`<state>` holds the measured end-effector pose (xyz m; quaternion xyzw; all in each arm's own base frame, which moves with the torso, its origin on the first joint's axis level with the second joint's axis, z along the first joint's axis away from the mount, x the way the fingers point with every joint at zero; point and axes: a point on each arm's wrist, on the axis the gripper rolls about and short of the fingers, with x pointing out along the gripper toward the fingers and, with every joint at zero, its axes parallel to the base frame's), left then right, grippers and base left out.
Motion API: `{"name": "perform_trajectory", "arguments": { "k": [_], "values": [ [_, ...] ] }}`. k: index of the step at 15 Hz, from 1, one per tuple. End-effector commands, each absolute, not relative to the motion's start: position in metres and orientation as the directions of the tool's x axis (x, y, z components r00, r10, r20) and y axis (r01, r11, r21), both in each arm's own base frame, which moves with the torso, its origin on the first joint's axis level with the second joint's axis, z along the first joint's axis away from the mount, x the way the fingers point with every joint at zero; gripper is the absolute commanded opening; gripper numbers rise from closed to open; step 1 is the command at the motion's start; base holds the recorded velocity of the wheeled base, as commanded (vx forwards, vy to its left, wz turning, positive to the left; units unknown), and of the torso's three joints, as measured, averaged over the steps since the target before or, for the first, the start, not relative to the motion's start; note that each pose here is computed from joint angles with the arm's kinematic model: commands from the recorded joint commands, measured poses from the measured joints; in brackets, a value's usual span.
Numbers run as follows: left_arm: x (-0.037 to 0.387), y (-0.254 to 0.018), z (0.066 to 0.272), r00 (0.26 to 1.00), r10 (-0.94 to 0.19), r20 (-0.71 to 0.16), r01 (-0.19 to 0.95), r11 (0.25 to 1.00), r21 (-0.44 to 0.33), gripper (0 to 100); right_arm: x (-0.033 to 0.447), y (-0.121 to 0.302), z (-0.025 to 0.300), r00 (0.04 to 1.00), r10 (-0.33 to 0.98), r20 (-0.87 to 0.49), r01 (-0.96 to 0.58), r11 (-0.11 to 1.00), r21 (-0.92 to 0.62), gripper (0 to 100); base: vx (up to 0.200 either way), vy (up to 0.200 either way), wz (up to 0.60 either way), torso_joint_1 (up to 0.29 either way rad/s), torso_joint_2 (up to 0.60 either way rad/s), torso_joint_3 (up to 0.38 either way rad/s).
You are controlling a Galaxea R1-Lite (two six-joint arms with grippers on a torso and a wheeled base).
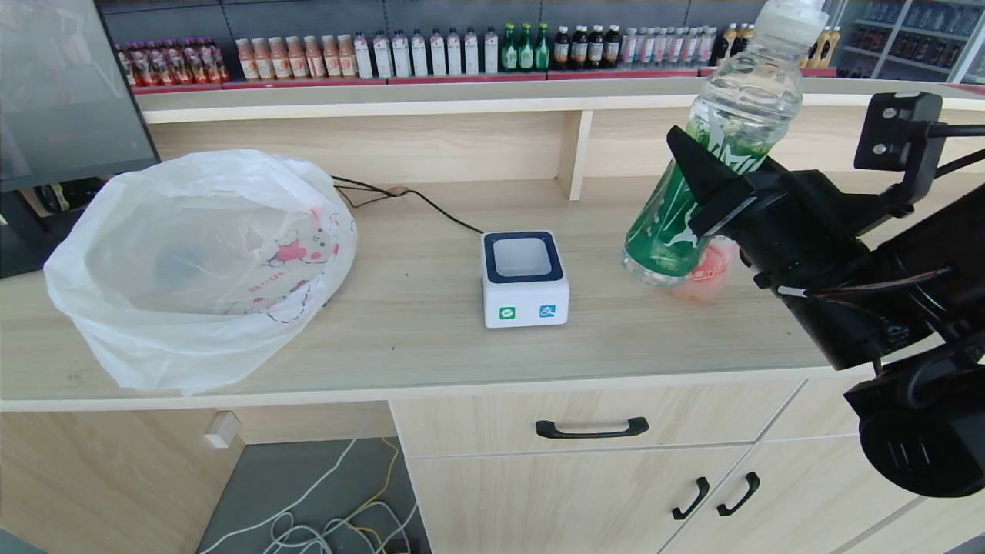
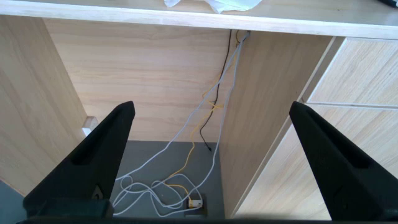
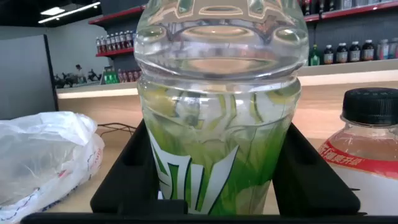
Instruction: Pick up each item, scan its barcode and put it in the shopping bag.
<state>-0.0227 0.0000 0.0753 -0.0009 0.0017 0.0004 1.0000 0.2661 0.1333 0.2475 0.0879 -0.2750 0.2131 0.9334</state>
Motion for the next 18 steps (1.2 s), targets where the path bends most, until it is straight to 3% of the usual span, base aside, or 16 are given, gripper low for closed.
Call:
{"name": "perform_trajectory", "arguments": {
  "k": [1, 9, 18],
  "values": [
    [-0.0227, 0.0000, 0.0754, 1.000, 0.000, -0.003, 0.000, 1.000, -0.002, 100, 0.2653, 0.1313, 0.2368, 0.781, 0.354, 0.514, -0.434, 0.900, 0.038, 0, 0.000, 0.000, 0.00, 0.000, 0.00, 0.000],
    [-0.0227, 0.0000, 0.0754, 1.000, 0.002, -0.003, -0.002, 1.000, -0.002, 100, 0.2621, 0.1307, 0.2416, 0.772, 0.353, 0.528, -0.422, 0.907, 0.011, 0, 0.000, 0.000, 0.00, 0.000, 0.00, 0.000],
    [-0.0227, 0.0000, 0.0754, 1.000, 0.002, -0.003, -0.002, 1.000, -0.006, 100, 0.2604, 0.1303, 0.2423, 0.771, 0.354, 0.530, -0.425, 0.905, 0.014, 0, 0.000, 0.200, 0.00, 0.005, 0.00, -0.001]
  ]
}}
